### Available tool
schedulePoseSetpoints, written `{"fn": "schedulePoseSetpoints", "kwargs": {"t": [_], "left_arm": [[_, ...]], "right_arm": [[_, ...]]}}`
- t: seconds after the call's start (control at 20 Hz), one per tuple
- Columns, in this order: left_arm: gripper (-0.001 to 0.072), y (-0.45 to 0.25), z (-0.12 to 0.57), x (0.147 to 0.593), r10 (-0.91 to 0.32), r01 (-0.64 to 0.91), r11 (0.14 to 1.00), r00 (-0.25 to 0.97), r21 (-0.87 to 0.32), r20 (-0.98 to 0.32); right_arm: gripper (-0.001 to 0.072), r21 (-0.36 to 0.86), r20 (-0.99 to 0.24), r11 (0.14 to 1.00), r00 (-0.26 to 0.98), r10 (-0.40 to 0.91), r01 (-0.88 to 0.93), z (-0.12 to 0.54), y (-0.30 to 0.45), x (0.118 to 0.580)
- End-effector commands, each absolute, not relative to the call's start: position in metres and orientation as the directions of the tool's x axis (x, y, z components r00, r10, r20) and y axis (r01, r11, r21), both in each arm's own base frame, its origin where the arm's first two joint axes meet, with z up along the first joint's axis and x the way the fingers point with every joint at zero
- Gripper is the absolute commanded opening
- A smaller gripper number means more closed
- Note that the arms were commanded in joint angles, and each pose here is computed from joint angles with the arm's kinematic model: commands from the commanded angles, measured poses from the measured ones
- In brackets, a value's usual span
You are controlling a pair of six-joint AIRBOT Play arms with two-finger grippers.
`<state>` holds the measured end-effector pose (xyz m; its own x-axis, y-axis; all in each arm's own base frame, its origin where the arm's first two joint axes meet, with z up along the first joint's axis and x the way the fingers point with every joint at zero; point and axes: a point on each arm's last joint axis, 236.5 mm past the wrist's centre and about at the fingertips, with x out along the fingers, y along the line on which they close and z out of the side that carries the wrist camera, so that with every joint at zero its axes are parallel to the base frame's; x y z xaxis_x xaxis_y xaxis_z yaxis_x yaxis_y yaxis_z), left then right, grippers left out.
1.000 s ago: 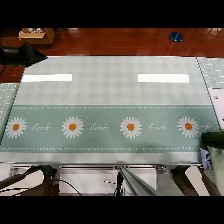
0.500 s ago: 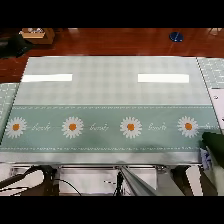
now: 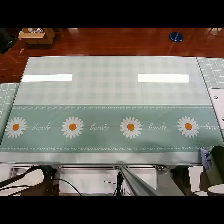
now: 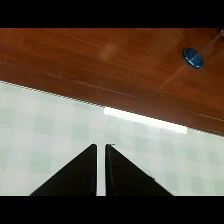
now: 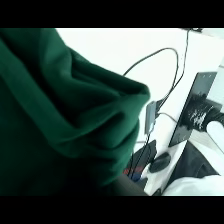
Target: Fold the shirts.
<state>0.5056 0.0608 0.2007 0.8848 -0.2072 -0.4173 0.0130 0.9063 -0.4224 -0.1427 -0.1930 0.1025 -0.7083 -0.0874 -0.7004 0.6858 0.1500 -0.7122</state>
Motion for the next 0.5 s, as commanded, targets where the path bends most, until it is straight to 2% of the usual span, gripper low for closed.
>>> {"fn": "schedulePoseSetpoints", "kwargs": {"t": [0.0,0.05,0.1,0.15,0.35,0.4,0.45], "left_arm": [[0.0101,0.067,0.202,0.507,-0.190,0.000,0.908,0.892,-0.420,-0.409],[0.0101,0.068,0.202,0.507,-0.189,0.000,0.908,0.893,-0.419,-0.409],[0.0101,0.068,0.202,0.507,-0.189,0.000,0.908,0.893,-0.419,-0.409],[0.0101,0.068,0.202,0.507,-0.189,0.000,0.908,0.893,-0.419,-0.409],[0.0101,0.067,0.202,0.507,-0.190,0.000,0.908,0.892,-0.420,-0.410],[0.0101,0.067,0.202,0.506,-0.191,0.001,0.907,0.892,-0.420,-0.410],[0.0102,0.067,0.202,0.506,-0.191,0.001,0.907,0.892,-0.421,-0.410]], "right_arm": [[0.0040,-0.719,-0.696,0.148,-0.702,-0.154,0.680,0.102,-0.209,-0.146],[0.0190,-0.709,-0.705,0.152,-0.688,-0.173,0.688,0.100,-0.214,-0.143],[0.0408,-0.710,-0.704,0.154,-0.684,-0.191,0.688,0.100,-0.218,-0.142],[0.0484,-0.717,-0.696,0.158,-0.689,-0.203,0.679,0.102,-0.221,-0.143],[0.0473,-0.710,-0.698,0.141,-0.661,-0.275,0.690,0.103,-0.238,-0.136],[0.0435,-0.660,-0.732,0.150,-0.584,-0.351,0.736,0.098,-0.255,-0.114],[0.0354,-0.567,-0.770,0.187,-0.435,-0.467,0.803,0.096,-0.281,-0.072]]}}
